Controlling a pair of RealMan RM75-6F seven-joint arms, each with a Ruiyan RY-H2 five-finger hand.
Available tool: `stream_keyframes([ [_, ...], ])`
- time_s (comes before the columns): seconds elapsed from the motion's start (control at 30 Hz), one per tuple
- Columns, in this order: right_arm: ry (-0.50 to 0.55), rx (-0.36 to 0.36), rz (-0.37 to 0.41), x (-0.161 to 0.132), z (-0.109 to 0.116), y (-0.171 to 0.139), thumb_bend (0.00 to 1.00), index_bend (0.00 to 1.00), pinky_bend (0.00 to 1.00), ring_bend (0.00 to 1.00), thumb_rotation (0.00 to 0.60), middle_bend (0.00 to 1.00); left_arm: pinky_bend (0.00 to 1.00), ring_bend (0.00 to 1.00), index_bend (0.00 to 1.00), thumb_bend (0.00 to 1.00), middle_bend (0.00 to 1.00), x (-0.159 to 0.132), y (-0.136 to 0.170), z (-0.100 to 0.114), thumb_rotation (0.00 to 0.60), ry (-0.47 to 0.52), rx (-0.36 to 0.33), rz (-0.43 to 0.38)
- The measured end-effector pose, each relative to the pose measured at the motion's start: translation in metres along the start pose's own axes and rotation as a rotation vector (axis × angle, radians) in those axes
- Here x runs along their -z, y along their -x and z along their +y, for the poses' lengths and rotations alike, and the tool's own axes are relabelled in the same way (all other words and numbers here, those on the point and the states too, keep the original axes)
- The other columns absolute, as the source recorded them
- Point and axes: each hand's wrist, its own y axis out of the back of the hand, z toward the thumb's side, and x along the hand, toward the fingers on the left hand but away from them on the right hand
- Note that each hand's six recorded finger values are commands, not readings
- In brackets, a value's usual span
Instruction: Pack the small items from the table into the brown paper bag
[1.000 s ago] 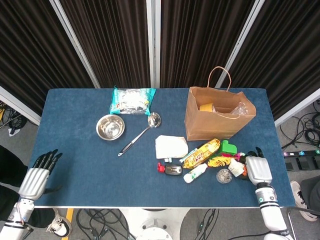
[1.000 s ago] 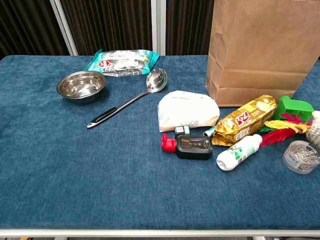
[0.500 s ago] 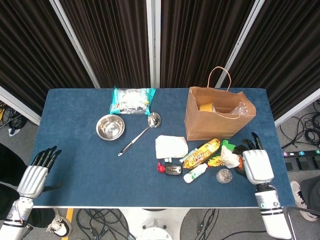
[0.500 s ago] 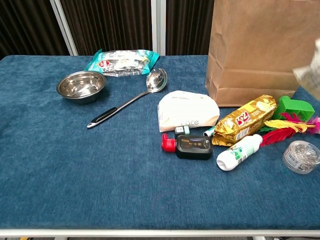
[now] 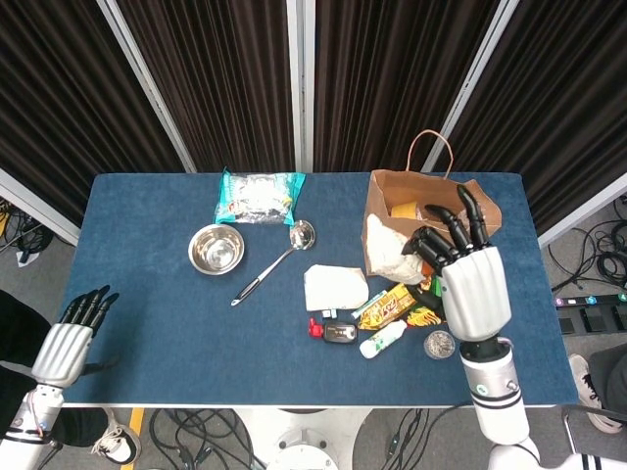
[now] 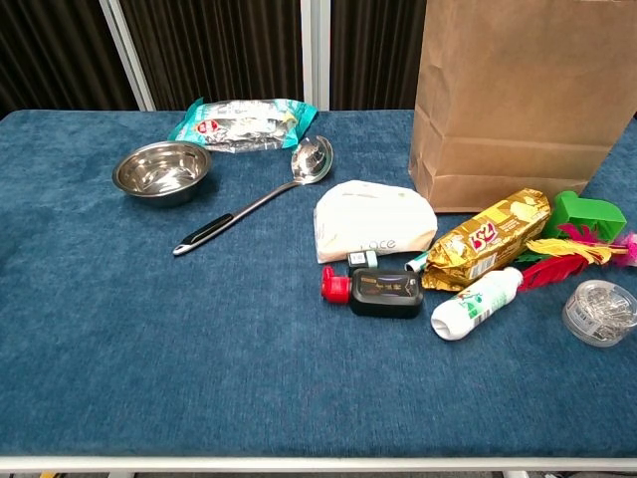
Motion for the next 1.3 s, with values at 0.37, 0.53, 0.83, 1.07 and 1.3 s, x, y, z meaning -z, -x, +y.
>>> stream_keyframes([
  [0.37,-0.268,0.238,-0.118,0.048,0.003,0.036,0.27,0.65,0.02,0.24,0.600,0.53,0.12,0.00,0.08,0.12,0.09,0.001,0.002,-0.002,0.600,-0.006,0.006,-0.001],
  [0.53,-0.311,0.167,-0.225,0.082,-0.011,0.032,0.27,0.65,0.02,0.24,0.600,0.52,0.12,0.00,0.08,0.12,0.09,0.000,0.003,-0.003,0.600,-0.008,0.014,-0.002],
  [0.83,-0.363,0.039,-0.318,0.117,-0.039,0.029,0.22,0.65,0.02,0.24,0.600,0.52,0.12,0.00,0.08,0.12,0.09,0.005,0.009,-0.009,0.600,-0.012,0.036,0.014],
  [1.07,-0.314,-0.054,-0.354,0.124,-0.063,0.030,0.04,0.58,0.02,0.22,0.600,0.51,0.12,0.00,0.08,0.12,0.09,0.008,0.008,-0.011,0.600,-0.014,0.040,0.022],
  [1.3,-0.278,-0.153,-0.350,0.123,-0.079,0.029,0.00,0.30,0.00,0.07,0.600,0.31,0.12,0.00,0.08,0.12,0.09,0.008,0.004,-0.010,0.600,-0.015,0.037,0.024],
])
